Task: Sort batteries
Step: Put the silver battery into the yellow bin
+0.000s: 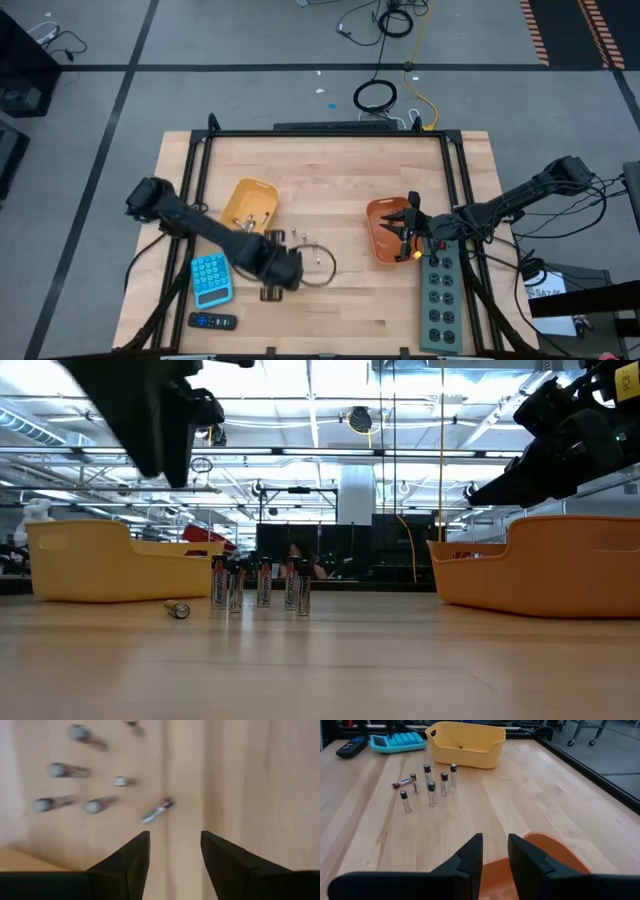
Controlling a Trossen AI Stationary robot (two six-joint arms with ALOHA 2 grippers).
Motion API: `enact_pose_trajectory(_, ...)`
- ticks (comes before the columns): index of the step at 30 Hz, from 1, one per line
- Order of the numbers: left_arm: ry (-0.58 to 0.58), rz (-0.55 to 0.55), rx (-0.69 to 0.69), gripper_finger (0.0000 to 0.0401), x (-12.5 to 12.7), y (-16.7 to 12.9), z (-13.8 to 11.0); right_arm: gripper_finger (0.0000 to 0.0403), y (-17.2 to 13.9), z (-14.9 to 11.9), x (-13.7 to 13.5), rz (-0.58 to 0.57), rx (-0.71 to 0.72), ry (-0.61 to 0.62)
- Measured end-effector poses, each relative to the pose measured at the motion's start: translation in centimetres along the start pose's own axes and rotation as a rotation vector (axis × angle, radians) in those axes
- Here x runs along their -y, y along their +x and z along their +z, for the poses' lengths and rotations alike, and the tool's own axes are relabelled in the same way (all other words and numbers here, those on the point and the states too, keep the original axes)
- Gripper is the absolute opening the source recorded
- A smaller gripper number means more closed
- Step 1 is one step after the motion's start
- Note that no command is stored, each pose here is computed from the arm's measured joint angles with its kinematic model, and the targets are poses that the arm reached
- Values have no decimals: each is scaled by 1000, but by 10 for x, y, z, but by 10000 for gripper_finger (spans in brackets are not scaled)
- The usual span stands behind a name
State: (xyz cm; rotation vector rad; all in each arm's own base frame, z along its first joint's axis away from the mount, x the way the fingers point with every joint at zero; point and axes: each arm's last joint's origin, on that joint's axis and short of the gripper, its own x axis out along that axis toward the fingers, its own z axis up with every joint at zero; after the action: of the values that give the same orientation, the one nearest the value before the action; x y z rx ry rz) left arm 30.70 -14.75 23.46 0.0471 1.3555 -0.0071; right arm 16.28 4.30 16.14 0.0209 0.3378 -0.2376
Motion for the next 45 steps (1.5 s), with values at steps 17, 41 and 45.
enact_pose_trajectory(17, 137, 137, -105, 187, 21, 72, 5, 82, 0, 8, -2, 17, 74, -18)
enact_pose_trajectory(41, 200, 30, -133, 185, -6, 96, 4, 82, 0, 7, -2, 22, 65, -28)
enact_pose_trajectory(45, 182, -5, -144, 168, -6, 97, 4, 82, 0, 7, -2, 22, 65, -27)
